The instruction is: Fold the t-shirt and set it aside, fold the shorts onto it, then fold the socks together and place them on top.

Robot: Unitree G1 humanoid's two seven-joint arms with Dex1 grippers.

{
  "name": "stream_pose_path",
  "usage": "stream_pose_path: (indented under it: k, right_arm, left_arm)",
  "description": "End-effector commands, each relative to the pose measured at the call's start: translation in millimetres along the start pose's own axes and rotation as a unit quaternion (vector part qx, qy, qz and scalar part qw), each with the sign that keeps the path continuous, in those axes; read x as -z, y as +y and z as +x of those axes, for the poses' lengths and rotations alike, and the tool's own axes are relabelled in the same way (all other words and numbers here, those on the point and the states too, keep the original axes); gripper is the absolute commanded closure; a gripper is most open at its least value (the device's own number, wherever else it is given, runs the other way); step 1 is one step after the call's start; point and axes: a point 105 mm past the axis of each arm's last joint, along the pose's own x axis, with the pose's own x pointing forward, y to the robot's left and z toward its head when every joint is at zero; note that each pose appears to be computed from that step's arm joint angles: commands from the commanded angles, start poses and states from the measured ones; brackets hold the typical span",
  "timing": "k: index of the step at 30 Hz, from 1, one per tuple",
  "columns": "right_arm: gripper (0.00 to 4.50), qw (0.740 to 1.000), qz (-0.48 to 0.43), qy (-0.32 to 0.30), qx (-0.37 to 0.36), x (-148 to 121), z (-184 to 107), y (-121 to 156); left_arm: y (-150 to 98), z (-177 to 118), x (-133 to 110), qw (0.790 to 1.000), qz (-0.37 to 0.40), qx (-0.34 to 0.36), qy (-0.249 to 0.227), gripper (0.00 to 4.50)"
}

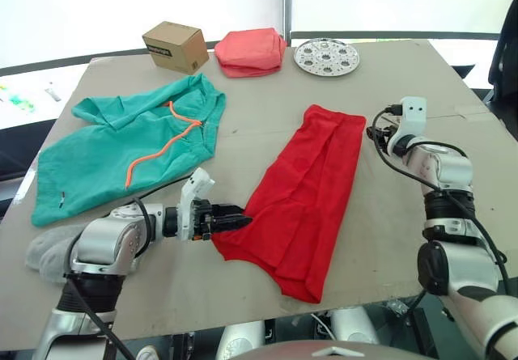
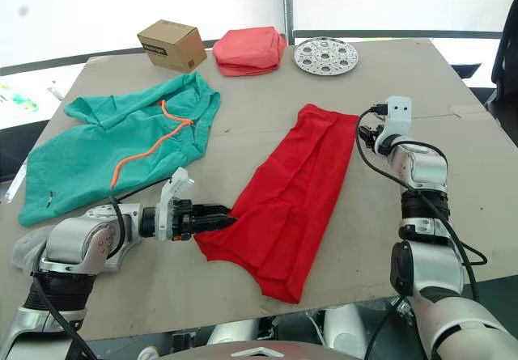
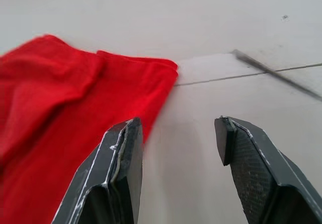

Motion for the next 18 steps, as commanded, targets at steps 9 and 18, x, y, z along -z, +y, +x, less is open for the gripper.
stream_pose_path:
  k: [9, 18]
  right_arm:
    - [2.04, 0.997, -0.068, 0.041, -0.012, 11.2, 21.9, 16.0]
    - [4.5, 0.991, -0.128, 0.049, -0.001, 20.6, 27.4, 16.8]
  left_arm:
    - [-3.2, -9.4, 25.5, 0.998, 0.024, -0.033, 0.049, 1.72]
    - [-11.9, 6.4, 59.5, 0.993, 0.07, -0.038, 0.088, 2.94]
